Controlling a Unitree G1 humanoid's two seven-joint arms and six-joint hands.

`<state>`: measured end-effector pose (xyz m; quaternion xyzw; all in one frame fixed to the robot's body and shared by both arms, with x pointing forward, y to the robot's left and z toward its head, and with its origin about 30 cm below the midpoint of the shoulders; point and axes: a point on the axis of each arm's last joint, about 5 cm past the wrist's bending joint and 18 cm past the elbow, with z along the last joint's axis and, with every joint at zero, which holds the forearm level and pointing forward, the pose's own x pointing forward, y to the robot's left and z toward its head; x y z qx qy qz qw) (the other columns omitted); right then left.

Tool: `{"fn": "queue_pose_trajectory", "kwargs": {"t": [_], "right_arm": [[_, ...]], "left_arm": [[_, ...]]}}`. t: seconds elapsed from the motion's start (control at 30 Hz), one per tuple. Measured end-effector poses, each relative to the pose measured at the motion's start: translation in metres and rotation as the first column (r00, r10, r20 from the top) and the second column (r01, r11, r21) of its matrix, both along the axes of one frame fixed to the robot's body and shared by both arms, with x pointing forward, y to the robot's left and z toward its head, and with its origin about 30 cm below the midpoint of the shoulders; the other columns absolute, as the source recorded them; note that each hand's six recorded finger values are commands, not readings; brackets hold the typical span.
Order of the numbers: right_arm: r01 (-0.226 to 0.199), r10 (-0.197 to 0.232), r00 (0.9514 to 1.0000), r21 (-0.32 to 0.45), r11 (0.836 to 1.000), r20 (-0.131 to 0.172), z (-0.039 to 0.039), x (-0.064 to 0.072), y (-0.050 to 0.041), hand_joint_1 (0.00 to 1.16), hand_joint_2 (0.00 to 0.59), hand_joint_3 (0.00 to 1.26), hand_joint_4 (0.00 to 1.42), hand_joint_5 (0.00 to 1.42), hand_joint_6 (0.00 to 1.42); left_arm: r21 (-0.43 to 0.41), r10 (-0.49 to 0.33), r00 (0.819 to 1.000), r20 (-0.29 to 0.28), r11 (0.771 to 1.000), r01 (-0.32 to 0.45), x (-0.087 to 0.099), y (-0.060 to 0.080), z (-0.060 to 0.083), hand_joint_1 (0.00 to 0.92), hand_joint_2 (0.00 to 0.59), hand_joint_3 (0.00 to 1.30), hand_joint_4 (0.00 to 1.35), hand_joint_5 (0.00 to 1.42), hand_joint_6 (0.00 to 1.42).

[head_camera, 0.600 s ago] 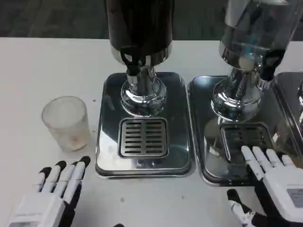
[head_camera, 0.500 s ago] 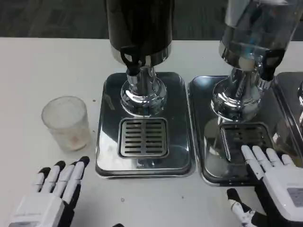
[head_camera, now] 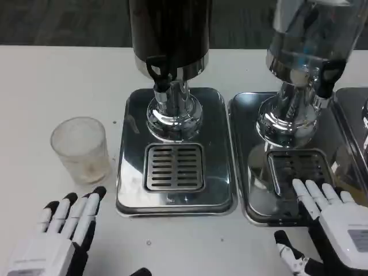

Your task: Grasp the cup under the faucet to collect the drink, then remove the cup.

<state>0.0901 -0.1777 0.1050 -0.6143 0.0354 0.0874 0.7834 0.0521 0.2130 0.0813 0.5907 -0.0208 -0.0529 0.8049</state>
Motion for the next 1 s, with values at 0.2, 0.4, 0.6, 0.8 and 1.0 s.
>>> {"fn": "queue_pose_trajectory", "kwargs": {"t": [0.2, 0.4, 0.6, 0.8, 1.0], "right_arm": [[0.005, -0.005, 1.0000, 0.026, 1.000, -0.001, -0.0016, 0.000, 0.0104, 0.25, 0.469, 0.00, 0.00, 0.00, 0.00], [0.013, -0.015, 0.9996, 0.057, 0.998, 0.024, 0.0011, 0.003, 0.0183, 0.25, 0.469, 0.00, 0.00, 0.00, 0.00], [0.022, -0.024, 0.9995, 0.070, 0.997, 0.021, 0.0011, 0.002, 0.0205, 0.25, 0.468, 0.00, 0.00, 0.00, 0.00], [0.029, -0.031, 0.9992, 0.083, 0.996, 0.025, 0.0017, 0.003, 0.0196, 0.25, 0.468, 0.00, 0.00, 0.00, 0.00], [0.021, -0.024, 0.9994, 0.099, 0.995, 0.026, 0.0025, 0.005, 0.0142, 0.25, 0.468, 0.00, 0.00, 0.00, 0.00]], "left_arm": [[-0.050, 0.015, 0.999, 0.035, 0.999, -0.013, 0.003, 0.015, 0.001, 0.000, 0.099, 0.00, 0.00, 0.00, 0.00], [-0.098, 0.003, 0.996, 0.094, 0.995, 0.006, 0.009, 0.021, 0.001, 0.000, 0.094, 0.00, 0.00, 0.00, 0.00], [-0.164, 0.011, 0.965, 0.260, 0.986, 0.033, 0.019, 0.027, 0.004, 0.000, 0.037, 0.00, 0.00, 0.00, 0.00], [-0.240, 0.095, 0.949, 0.301, 0.971, -0.021, 0.038, 0.035, 0.005, 0.000, 0.015, 0.00, 0.00, 0.00, 0.00], [-0.258, 0.093, 0.936, 0.339, 0.966, -0.002, 0.058, 0.038, 0.010, 0.000, 0.015, 0.00, 0.00, 0.01, 0.00]]}}
